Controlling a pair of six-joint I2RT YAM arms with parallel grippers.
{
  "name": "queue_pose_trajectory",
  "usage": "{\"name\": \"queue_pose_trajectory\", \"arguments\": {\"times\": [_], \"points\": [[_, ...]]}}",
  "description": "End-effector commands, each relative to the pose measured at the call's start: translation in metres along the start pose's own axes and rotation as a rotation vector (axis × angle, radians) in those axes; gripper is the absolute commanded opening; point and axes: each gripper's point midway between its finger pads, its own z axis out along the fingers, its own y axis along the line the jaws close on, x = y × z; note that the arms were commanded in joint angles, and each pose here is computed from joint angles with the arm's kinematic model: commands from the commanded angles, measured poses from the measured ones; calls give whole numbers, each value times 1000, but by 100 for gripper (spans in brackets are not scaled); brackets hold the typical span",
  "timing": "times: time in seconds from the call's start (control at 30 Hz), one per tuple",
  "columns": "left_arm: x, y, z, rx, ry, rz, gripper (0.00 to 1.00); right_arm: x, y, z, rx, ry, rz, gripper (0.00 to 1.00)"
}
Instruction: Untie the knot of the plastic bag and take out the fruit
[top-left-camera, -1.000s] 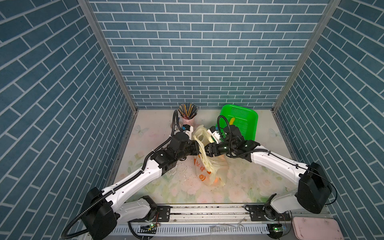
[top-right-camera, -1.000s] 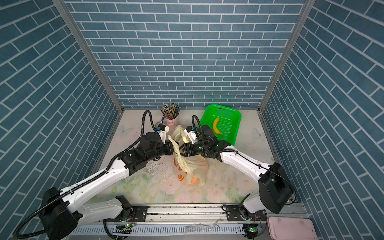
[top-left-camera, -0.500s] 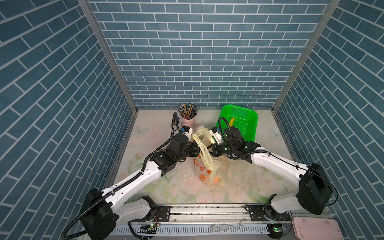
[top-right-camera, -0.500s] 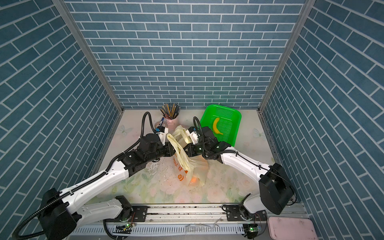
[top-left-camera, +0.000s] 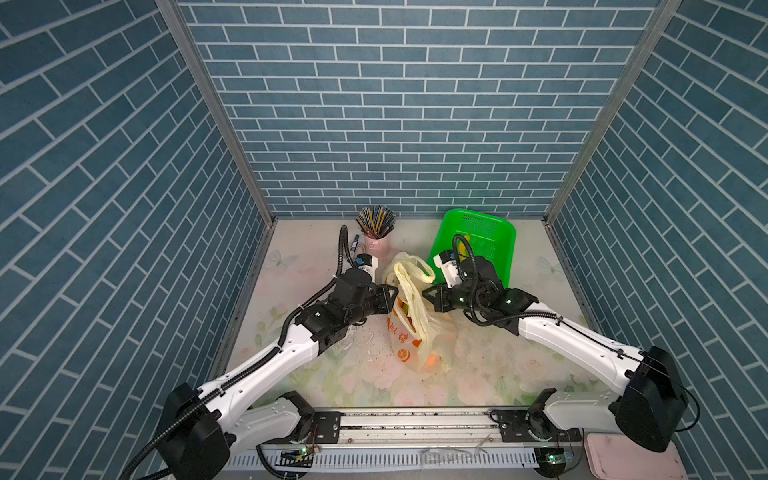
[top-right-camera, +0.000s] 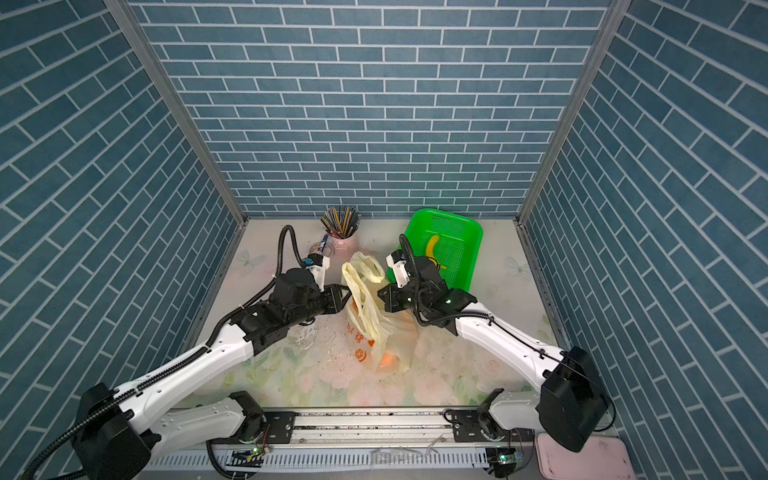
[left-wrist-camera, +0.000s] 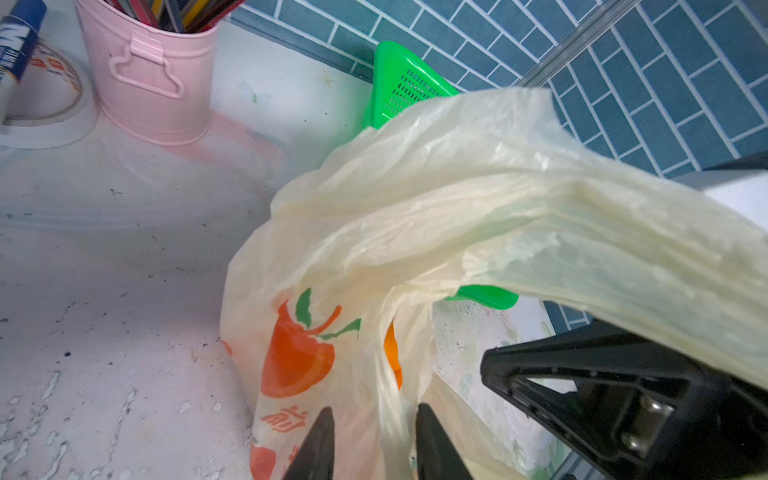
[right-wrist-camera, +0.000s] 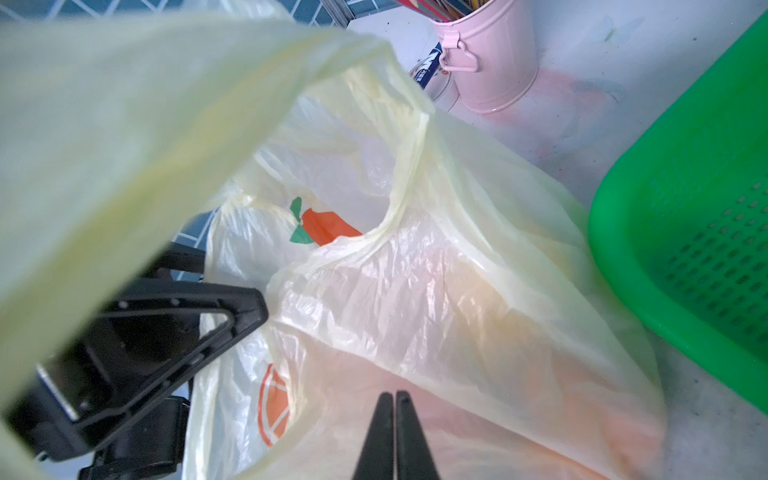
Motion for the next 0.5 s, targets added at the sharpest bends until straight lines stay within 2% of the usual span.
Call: {"name": "queue_pose_trajectory", "arguments": {"times": [0.0, 0.07, 0.13, 0.3, 0.37, 0.47], "points": [[1, 7, -2, -12, 0, -19, 34, -4, 17, -7, -77, -6, -35, 33], [2, 7, -1, -10, 3, -21, 33, -9, 28, -7, -124, -2, -26, 44], [2, 6, 0, -2, 3, -25, 25, -16, 30, -3, -122, -7, 24, 53], [4, 4, 2, 13, 16, -22, 0, -31, 24, 14, -91, -37, 210, 66], [5, 5, 1, 14, 16, -20, 0, -34, 31, 23, -110, -59, 254, 91], [4, 5, 0, 18, 8, -20, 0, -36, 29, 35, -83, -85, 279, 92]]}}
